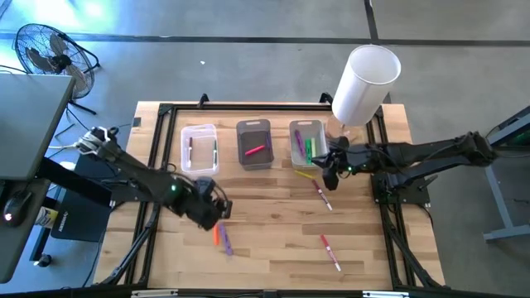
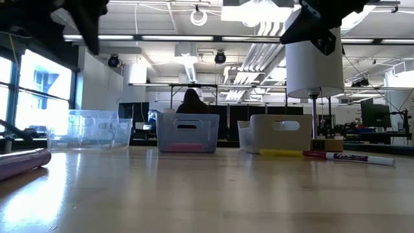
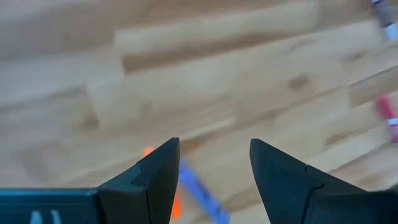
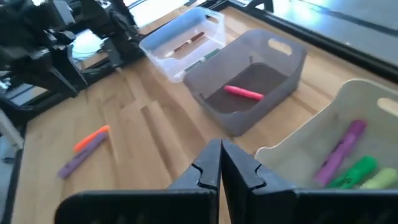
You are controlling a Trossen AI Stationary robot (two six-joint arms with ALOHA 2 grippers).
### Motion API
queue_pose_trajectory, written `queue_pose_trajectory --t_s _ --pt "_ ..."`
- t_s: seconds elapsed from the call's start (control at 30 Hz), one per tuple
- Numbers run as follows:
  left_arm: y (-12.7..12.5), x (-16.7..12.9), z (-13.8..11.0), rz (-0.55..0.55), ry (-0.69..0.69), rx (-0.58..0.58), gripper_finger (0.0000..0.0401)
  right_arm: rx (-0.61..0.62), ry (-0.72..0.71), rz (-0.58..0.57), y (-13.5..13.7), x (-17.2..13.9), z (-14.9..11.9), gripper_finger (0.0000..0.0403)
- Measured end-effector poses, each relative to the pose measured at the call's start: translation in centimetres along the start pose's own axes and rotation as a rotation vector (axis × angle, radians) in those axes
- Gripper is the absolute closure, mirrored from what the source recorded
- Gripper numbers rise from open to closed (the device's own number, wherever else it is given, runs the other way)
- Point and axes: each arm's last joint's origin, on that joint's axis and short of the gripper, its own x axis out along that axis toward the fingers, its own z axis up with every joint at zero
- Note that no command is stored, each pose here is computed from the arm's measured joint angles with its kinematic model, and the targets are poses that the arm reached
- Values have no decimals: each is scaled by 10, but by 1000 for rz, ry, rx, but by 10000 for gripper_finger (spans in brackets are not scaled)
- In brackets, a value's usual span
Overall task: Pick & Place Markers
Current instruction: Put the orange pen into the black bin
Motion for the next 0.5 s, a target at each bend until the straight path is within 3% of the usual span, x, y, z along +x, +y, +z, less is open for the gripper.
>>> queue_pose_trajectory --t_s 0.23,0.5 --pt "2 29 -31 136 78 6 209 36 -5 40 23 -10 -15 403" --pt "3 55 -45 267 164 26 209 141 -35 140 51 -31 -32 403"
